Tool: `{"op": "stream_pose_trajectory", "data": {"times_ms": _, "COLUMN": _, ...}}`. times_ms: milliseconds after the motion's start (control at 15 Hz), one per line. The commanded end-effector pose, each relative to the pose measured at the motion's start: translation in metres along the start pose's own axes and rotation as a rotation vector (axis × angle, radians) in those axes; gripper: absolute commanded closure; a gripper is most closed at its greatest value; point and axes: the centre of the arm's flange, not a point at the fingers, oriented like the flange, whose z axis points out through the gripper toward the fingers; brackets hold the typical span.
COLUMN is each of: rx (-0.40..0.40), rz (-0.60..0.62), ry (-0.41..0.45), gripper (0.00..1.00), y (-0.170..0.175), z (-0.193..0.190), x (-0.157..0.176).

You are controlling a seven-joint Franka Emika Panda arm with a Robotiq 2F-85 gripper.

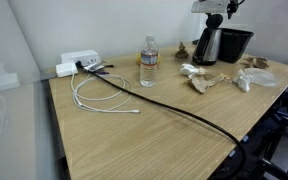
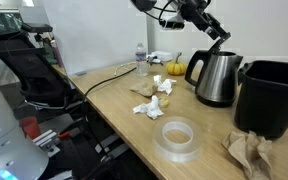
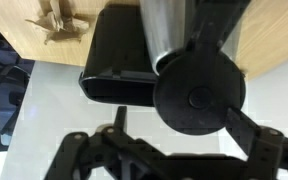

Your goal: Close the kettle, open it then throw the brown paper in the landfill bin

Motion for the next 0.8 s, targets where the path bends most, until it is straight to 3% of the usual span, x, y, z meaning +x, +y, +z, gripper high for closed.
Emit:
{"op": "stream_pose_trajectory", "data": {"times_ms": 0, "rx": 0.049, "rz": 0.072, "ry": 0.0, "gripper": 0.0, "y": 0.013, "z": -0.013, "x": 0.012}}
{"op": "stream_pose_trajectory", "data": {"times_ms": 467, "rx": 0.196, "rz": 0.104, "ry": -0.068, "gripper": 0.0, "y": 0.023, "z": -0.065, "x": 0.04}}
{"op": "stream_pose_trajectory", "data": {"times_ms": 733, "rx": 0.245, "rz": 0.004, "ry": -0.195, "gripper": 0.0, "y": 0.038, "z": -0.094, "x": 0.035}}
